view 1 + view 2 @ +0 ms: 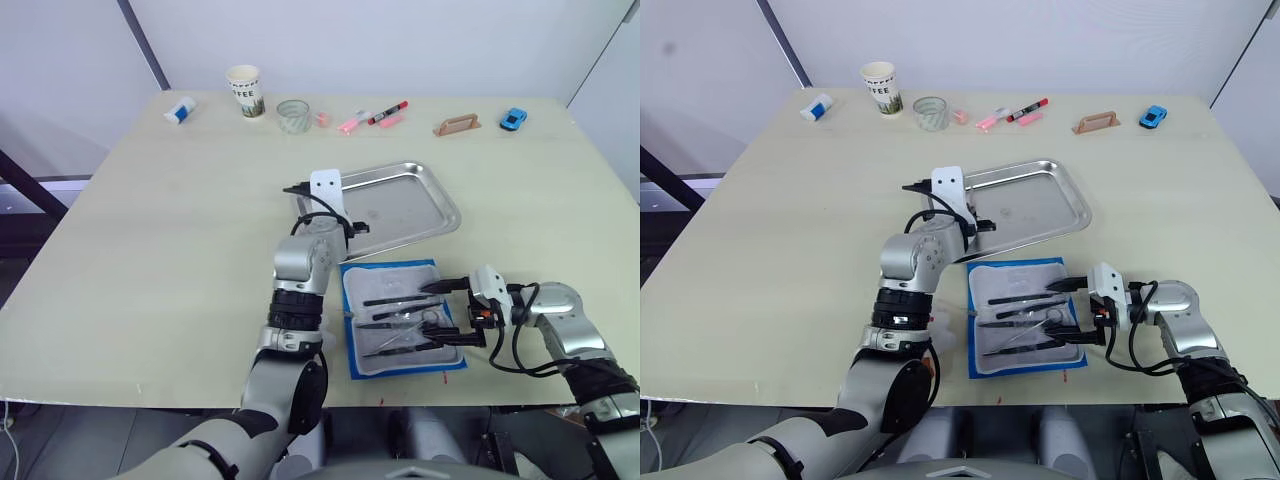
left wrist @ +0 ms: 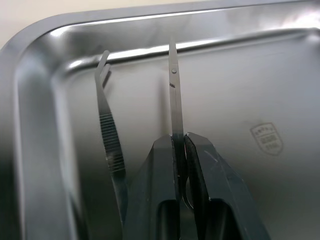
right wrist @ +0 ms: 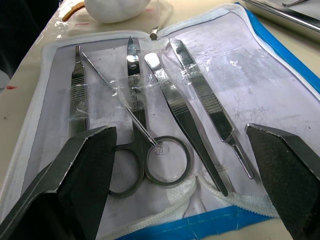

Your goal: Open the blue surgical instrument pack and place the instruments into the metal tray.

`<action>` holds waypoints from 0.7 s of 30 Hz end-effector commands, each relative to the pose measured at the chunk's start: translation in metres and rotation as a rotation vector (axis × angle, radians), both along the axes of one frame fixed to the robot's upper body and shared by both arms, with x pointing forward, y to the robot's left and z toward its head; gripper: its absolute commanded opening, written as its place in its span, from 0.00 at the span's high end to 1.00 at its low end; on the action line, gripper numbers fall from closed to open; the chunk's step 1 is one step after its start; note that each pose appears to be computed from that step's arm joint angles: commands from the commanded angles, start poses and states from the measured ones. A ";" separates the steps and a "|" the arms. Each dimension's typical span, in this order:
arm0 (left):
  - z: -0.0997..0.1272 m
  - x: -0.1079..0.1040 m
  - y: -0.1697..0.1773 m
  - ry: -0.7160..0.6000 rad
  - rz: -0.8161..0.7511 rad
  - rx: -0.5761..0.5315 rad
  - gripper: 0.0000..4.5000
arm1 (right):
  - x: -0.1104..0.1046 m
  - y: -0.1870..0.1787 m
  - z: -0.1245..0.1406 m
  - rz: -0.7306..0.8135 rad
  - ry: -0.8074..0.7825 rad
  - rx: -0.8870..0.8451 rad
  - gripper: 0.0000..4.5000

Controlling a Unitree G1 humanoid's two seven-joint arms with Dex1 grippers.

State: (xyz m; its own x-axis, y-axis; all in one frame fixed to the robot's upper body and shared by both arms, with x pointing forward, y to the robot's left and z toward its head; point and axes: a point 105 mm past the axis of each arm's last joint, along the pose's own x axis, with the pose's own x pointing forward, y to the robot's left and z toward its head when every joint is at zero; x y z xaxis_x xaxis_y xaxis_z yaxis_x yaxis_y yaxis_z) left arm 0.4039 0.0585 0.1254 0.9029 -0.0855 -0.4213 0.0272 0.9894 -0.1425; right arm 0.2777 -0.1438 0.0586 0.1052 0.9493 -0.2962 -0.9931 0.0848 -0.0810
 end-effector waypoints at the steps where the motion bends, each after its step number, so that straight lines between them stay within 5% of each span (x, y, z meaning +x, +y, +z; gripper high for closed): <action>1: 0.015 -0.012 -0.042 -0.019 -0.090 -0.089 0.95 | -0.008 -0.005 -0.018 -0.004 0.077 -0.054 0.00; 12: 0.005 -0.015 -0.041 0.038 -0.084 -0.106 0.95 | -0.009 -0.004 -0.018 -0.002 0.080 -0.054 0.00; 15: 0.002 -0.015 -0.040 0.049 -0.081 -0.104 0.76 | -0.009 -0.005 -0.018 -0.002 0.080 -0.053 0.00; 21: 0.009 -0.015 -0.041 0.011 -0.108 -0.101 0.06 | -0.010 -0.004 -0.019 -0.001 0.080 -0.051 0.00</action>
